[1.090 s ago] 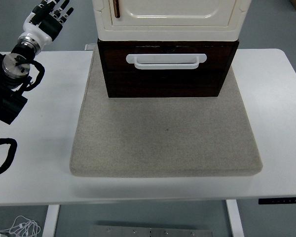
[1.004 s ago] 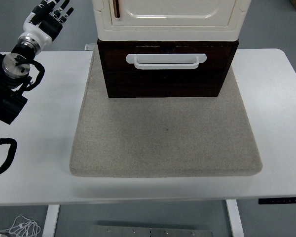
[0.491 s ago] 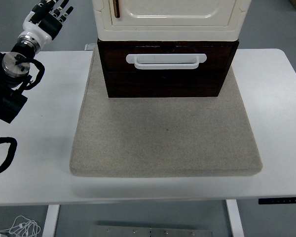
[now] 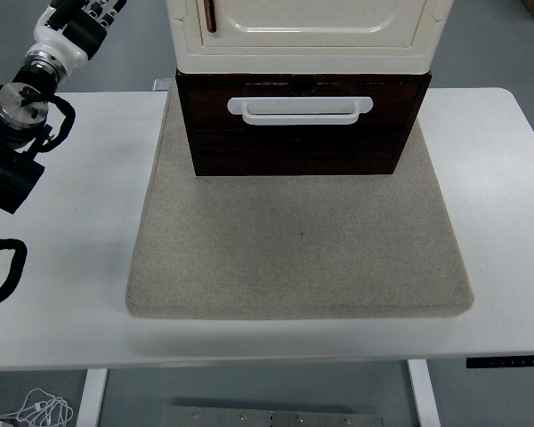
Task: Open the drawer under the combination cabinet
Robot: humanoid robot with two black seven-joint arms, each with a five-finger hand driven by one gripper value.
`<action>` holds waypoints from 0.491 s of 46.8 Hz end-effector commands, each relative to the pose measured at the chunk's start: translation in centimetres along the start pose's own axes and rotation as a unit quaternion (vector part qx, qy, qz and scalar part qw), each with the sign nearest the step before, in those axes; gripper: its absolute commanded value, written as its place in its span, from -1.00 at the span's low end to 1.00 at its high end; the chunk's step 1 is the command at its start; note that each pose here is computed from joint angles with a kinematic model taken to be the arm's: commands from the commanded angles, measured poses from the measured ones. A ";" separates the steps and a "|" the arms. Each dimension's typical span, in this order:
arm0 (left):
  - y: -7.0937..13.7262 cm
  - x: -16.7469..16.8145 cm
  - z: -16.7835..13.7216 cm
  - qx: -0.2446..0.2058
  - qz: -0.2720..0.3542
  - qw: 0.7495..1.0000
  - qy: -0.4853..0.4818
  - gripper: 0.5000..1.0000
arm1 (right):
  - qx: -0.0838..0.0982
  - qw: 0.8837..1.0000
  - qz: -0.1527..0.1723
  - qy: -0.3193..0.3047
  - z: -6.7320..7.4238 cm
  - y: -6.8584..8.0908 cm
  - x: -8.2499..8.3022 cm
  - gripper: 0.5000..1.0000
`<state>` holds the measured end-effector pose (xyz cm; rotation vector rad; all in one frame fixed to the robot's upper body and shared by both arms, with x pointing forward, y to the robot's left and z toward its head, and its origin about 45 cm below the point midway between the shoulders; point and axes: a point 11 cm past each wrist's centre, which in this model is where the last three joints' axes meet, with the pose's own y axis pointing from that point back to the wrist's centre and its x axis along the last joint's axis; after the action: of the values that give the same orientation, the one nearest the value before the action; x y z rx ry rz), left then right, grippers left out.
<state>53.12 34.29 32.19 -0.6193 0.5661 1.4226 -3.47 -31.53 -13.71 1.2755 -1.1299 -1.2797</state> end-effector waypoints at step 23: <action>0.0 -9.2 15.5 -0.117 -0.103 0.986 -0.066 1.00 | 0.000 1.000 0.000 0.000 0.0 0.0 0.0 0.70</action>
<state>52.77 38.77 46.99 -0.7302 0.2760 1.3684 -3.48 -31.54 -13.71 1.2750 -1.1298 -1.2797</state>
